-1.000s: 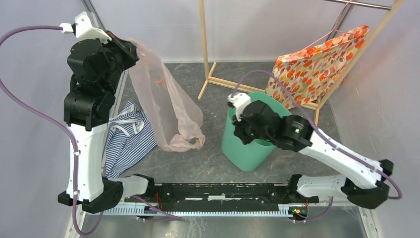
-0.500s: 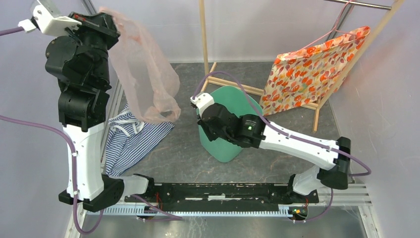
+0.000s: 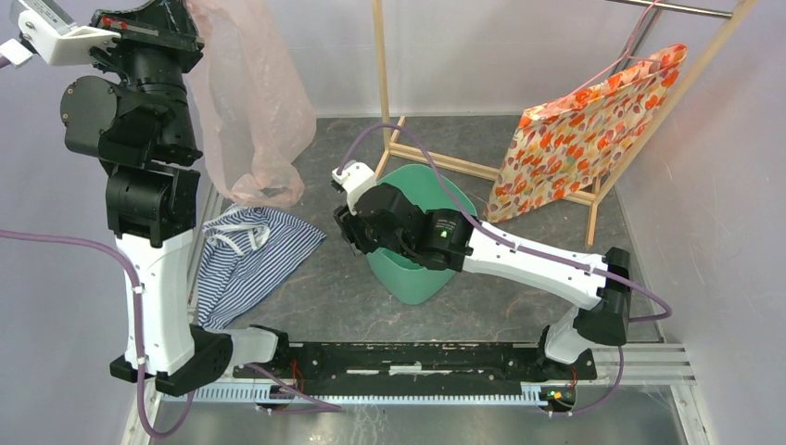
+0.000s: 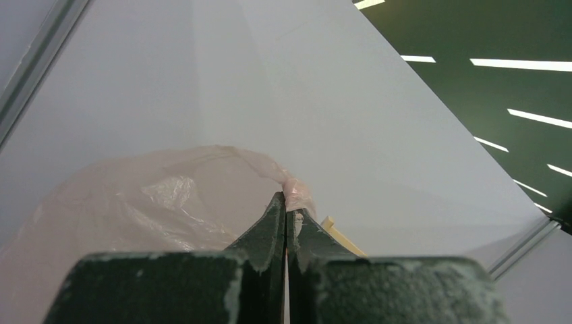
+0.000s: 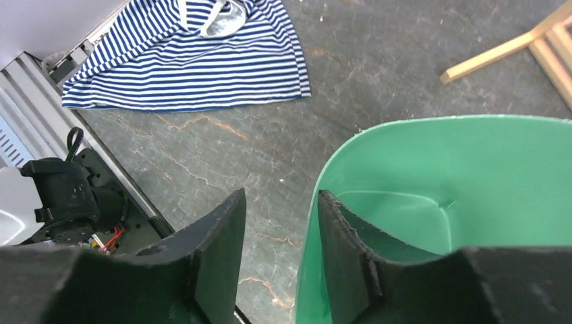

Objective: Put the trash bags into the trash bin

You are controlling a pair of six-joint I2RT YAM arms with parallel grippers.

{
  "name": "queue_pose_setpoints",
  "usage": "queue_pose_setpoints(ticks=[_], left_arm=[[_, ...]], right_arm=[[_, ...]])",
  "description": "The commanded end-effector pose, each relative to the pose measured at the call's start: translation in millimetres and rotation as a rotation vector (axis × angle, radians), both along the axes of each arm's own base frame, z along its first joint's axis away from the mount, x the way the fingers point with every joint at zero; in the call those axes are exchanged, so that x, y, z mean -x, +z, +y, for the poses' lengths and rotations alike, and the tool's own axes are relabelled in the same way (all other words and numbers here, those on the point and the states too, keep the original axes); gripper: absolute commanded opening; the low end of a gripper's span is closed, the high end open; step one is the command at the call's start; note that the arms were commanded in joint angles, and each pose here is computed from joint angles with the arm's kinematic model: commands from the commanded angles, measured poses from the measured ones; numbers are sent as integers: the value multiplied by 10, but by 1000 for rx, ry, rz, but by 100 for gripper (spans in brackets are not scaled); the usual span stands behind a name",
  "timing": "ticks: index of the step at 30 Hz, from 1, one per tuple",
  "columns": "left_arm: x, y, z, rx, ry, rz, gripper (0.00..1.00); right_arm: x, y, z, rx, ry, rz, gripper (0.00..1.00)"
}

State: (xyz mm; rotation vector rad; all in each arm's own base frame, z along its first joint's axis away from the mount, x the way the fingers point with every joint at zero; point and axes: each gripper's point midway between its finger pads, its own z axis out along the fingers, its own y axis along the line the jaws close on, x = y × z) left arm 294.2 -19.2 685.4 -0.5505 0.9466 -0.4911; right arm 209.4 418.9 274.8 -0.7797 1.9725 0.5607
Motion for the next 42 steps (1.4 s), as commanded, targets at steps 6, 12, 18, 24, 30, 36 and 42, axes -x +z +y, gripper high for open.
queue_pose_setpoints(ticks=[6,12,18,24,30,36,42], left_arm=[[158,293,-116,85,-119,-123,2],[219,336,-140,92,-145,-138,2],[254,350,-159,91,-161,-141,2],[271,319,-162,78,-161,-130,2],[271,275,-191,65,-173,-118,2],[241,186,-237,50,-191,-98,2],[284,199,-269,30,-207,-102,2]], right_arm=[[90,1056,18,-276,83,-148,80],[237,1335,271,-377,225,-186,92],[322,1269,592,-451,301,-126,98],[407,1338,878,-572,347,-36,98],[455,1429,943,-651,354,12,71],[525,1695,726,-714,351,-10,12],[446,2103,306,-670,255,-99,0]])
